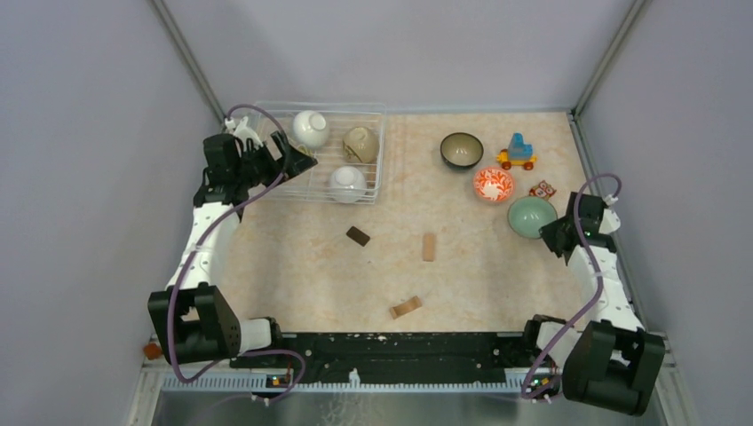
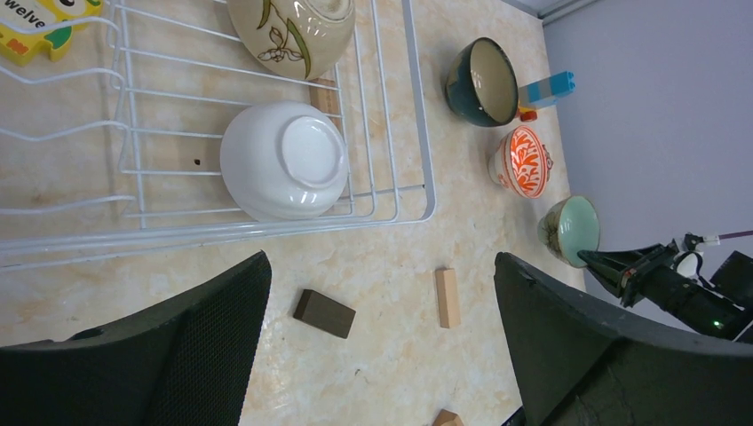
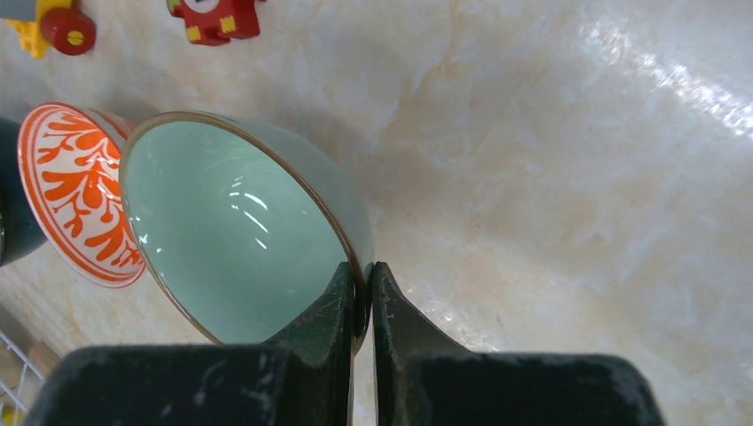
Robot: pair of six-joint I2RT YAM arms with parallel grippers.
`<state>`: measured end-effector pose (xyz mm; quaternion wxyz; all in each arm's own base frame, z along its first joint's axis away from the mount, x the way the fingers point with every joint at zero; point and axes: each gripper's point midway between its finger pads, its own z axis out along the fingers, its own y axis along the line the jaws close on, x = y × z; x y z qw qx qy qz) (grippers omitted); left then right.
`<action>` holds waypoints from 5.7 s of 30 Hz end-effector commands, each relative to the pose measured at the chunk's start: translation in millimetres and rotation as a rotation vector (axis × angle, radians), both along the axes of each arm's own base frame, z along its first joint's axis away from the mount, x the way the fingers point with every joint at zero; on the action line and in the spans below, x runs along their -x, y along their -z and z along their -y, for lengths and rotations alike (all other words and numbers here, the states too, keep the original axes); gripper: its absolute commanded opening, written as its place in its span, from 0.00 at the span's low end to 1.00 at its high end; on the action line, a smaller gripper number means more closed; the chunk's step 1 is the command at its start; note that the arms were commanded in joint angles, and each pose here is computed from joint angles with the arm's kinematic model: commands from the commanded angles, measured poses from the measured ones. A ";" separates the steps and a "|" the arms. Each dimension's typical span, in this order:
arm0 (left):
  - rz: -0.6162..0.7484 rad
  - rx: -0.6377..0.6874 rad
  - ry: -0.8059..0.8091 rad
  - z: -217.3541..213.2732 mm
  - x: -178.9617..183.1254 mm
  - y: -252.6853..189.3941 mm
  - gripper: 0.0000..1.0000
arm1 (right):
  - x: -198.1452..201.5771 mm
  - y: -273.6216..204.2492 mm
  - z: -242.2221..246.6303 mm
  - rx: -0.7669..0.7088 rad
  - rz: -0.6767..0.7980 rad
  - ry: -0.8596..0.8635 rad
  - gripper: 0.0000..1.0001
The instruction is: Unload the bowls from the dish rack
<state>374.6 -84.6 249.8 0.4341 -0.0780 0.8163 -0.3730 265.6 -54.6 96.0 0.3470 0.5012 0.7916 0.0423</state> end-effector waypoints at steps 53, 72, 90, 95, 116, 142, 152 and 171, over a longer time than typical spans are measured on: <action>0.117 -0.110 0.065 25.9 17.9 -9.2 0.99 | -29.0 -76.4 61.6 0.196 0.101 0.225 0.76; 0.156 -0.174 0.176 75.2 20.2 -15.4 0.99 | -81.2 -173.0 -119.0 0.293 0.446 -0.679 0.77; 0.114 -0.312 0.038 52.5 -18.1 -10.5 0.99 | -68.2 -148.8 -206.8 0.261 0.509 -1.052 0.77; 0.092 -0.341 -0.059 36.6 -34.9 -12.1 0.99 | -62.1 -147.8 -212.1 0.271 0.527 -1.098 0.77; -0.121 0.000 -0.295 -34.1 -103.0 28.2 0.91 | -72.4 -115.4 -156.9 0.367 0.407 -0.766 0.90; 0.034 -0.500 -0.343 -32.6 -216.5 32.7 0.99 | -67.6 -129.5 -188.4 0.349 0.572 -0.952 0.90; 0.017 -0.422 -0.345 -51.0 -234.2 53.6 0.99 | -64.4 -123.8 -194.2 0.335 0.571 -0.993 0.90; -0.017 -0.322 -0.327 -60.0 -249.0 90.7 0.99 | -65.1 -113.8 -200.5 0.309 0.551 -1.023 0.90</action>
